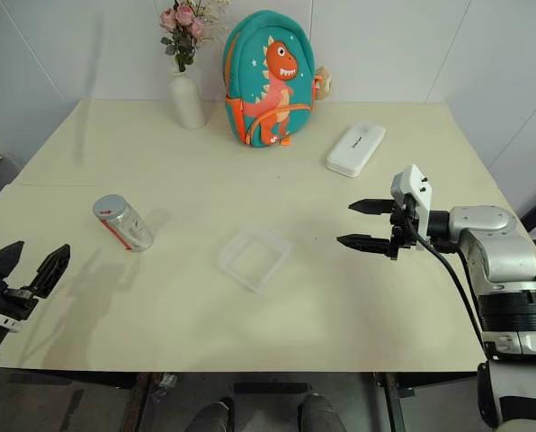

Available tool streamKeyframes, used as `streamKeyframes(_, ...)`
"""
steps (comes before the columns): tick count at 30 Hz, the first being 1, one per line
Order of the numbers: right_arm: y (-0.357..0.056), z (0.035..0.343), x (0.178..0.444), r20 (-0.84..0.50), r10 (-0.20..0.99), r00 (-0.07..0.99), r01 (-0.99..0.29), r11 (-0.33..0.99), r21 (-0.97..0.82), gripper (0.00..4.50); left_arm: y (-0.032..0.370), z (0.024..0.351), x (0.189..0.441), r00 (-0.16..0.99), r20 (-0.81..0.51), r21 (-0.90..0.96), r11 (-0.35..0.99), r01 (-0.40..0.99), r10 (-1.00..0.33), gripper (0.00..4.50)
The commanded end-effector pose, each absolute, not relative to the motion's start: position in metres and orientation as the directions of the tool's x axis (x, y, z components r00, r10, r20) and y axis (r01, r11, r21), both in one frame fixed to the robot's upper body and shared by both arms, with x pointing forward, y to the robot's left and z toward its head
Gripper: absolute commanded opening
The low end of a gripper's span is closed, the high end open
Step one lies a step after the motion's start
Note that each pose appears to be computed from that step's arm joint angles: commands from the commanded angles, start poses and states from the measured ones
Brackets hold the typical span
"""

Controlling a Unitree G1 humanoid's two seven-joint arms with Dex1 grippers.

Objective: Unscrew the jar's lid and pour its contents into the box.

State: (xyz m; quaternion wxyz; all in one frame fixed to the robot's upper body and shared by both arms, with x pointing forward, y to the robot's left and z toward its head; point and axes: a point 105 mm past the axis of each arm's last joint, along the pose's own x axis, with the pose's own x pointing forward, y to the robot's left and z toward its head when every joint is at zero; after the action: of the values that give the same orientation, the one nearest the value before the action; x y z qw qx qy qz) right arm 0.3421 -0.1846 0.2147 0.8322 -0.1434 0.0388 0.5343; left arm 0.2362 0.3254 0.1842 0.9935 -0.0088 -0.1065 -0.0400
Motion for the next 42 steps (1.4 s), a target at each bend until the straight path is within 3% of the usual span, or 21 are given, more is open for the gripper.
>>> streamKeyframes(1,-0.189,0.233,0.337,-0.182,0.878,0.443,-0.884,0.394,-0.251,4.5,0.324,0.189,0.236,0.971,0.221,0.018,0.996,0.085,-0.087,4.47)
streamKeyframes(15,-0.16,0.232,0.33,-0.134,0.915,0.38,-0.908,0.342,-0.243,4.5,0.311,0.183,0.254,0.979,0.187,0.015,0.997,0.077,-0.078,4.47)
streamKeyframes(31,-0.153,0.224,0.322,-0.12,0.92,0.374,-0.911,0.34,-0.234,4.5,0.282,0.164,0.319,0.97,0.183,0.013,0.987,0.158,-0.158,4.47)
streamKeyframes(42,-0.155,0.226,0.323,-0.119,0.913,0.39,-0.902,0.353,-0.251,4.5,0.287,0.178,0.34,0.958,0.236,0.036,0.987,0.158,-0.162,4.47)
